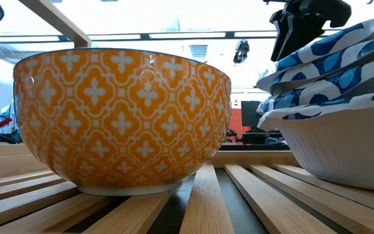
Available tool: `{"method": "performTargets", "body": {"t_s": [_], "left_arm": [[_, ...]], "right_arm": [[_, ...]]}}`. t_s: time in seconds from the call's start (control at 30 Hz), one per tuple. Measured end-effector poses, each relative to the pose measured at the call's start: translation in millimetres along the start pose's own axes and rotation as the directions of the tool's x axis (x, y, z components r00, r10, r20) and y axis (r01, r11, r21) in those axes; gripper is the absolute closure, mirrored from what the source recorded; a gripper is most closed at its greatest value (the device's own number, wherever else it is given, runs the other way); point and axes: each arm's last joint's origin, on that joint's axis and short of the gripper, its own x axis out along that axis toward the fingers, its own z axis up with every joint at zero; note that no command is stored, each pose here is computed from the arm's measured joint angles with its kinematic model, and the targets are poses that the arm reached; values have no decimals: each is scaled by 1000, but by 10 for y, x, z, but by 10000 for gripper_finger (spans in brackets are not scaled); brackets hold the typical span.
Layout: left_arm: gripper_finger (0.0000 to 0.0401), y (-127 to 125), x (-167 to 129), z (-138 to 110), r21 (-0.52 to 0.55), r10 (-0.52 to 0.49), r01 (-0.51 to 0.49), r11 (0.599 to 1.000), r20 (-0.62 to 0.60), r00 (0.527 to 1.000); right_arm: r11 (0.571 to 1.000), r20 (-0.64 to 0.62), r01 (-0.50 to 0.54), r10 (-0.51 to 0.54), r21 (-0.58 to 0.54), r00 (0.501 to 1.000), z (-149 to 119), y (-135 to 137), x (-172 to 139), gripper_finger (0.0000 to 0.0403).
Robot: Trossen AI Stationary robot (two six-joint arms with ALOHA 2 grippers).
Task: Place and stack bowls onto a shelf
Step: Stack the red patterned bowl on top of the blue patterned bowl on the shelf
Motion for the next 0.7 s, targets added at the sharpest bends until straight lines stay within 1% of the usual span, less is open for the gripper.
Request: {"method": "performTargets", "body": {"t_s": [0.17,0.2,0.57,0.7], "left_arm": [[380,20,39,5,8,-3,3,1000,-9,1000],[387,15,34,3,11,-10,10,1000,-10,1000],[397,-19,-29,-5,29,-26,26,999,-5,1000],[398,23,-56,24,1,0,0,1000,3,1000]], "right_arm": [[1000,0,0,0,0,1000,0,0,0,234],[1000,0,0,0,0,1000,0,0,0,234],[1000,0,0,0,0,1000,0,0,1,234],[1000,0,0,0,0,1000,1,0,1,234]]}}
